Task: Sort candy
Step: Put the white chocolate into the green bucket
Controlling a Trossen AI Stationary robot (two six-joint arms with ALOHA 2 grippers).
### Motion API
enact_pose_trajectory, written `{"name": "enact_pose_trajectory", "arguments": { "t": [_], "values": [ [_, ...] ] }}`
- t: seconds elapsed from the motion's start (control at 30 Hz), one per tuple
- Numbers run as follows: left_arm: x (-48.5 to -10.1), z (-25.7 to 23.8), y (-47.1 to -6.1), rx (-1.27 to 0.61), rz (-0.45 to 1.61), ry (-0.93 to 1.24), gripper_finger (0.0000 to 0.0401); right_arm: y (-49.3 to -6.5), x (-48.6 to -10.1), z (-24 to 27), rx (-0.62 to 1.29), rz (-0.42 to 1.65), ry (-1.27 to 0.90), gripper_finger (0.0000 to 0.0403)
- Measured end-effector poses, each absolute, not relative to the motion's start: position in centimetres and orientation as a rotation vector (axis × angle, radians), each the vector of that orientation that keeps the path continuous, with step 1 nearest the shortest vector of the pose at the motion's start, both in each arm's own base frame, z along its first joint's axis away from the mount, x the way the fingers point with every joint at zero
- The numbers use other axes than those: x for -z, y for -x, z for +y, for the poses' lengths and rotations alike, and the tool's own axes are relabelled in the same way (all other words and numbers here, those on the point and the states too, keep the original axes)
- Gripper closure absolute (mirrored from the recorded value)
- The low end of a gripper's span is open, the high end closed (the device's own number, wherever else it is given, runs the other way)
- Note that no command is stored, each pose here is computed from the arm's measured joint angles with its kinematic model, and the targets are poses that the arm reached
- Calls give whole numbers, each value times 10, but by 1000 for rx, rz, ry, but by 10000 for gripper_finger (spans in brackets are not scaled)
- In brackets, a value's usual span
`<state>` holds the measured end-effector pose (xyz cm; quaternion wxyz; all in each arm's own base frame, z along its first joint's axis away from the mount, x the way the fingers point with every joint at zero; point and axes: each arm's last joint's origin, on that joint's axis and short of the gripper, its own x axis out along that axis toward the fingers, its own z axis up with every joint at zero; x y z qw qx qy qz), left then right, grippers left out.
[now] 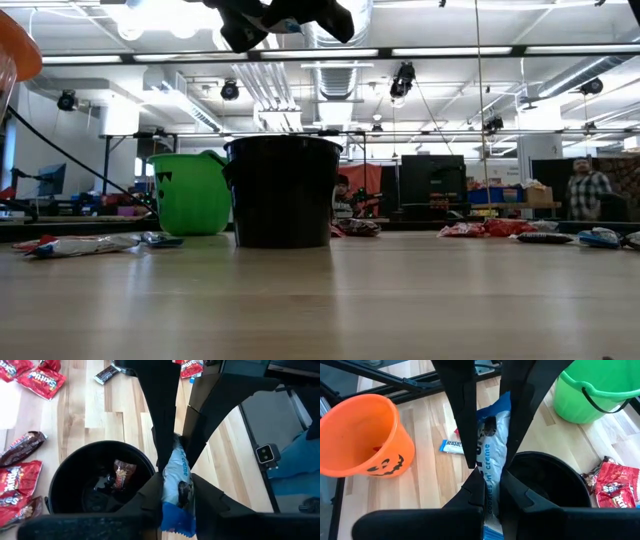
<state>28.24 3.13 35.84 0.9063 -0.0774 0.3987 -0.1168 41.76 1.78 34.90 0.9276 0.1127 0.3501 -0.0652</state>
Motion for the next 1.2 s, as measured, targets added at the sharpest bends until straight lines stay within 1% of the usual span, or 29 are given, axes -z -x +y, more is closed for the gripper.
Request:
{"name": "enact_pose_trajectory", "arguments": {
  "t": [0.2,0.33,0.4,0.67,0.9,1.0,1.2],
  "values": [
    [-358,31,-282,251,820,136,384,-418,-349,18,130,720,-231,390],
    [-358,31,-282,256,818,125,385,-418,-349,18,130,720,-230,389],
    [-359,31,-282,260,816,116,385,-418,-349,18,129,720,-229,381],
    [-359,31,-282,263,813,109,386,-418,-348,18,127,724,-219,313],
    [-359,31,-282,262,814,106,387,-418,-347,18,131,725,-217,245],
    [-358,32,-281,234,830,90,389,-418,-347,18,131,725,-217,218],
    [-356,33,-280,221,853,83,389,-418,-347,18,136,725,-229,186]
  ]
}}
